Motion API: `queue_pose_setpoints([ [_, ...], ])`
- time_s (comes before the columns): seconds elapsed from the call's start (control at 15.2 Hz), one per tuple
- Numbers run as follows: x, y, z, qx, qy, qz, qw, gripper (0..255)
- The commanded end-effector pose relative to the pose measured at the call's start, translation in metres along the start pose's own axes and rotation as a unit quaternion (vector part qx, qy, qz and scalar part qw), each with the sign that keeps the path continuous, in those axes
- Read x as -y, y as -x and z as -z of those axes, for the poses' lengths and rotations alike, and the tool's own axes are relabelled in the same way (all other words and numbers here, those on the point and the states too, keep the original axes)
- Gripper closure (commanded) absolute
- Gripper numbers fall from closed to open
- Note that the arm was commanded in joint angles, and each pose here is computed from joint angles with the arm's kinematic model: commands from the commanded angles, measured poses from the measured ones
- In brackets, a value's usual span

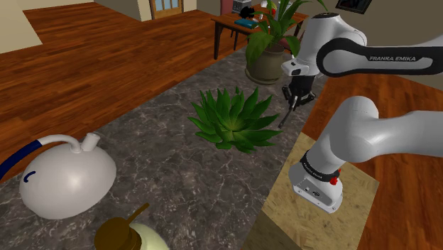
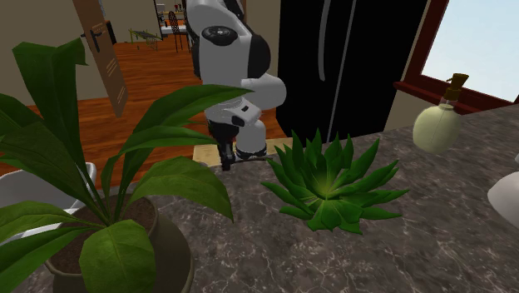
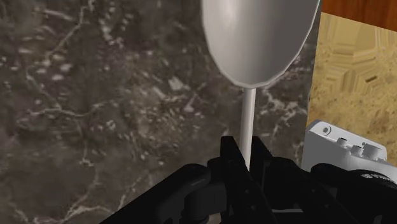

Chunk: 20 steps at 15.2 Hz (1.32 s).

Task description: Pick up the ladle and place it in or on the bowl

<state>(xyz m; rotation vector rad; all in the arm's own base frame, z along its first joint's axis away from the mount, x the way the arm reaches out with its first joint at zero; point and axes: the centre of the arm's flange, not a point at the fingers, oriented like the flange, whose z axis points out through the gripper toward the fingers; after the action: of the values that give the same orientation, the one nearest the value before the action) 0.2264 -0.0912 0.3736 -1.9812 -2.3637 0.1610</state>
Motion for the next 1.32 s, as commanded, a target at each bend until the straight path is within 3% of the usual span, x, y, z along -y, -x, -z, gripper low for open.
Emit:
queue_pose_setpoints([
  [0.0, 0.001, 0.001, 0.011, 0.000, 0.000, 0.000, 1.0000, 255],
  [1.25, 0.012, 0.003, 0.111, 0.000, 0.000, 0.000, 1.0000, 255],
])
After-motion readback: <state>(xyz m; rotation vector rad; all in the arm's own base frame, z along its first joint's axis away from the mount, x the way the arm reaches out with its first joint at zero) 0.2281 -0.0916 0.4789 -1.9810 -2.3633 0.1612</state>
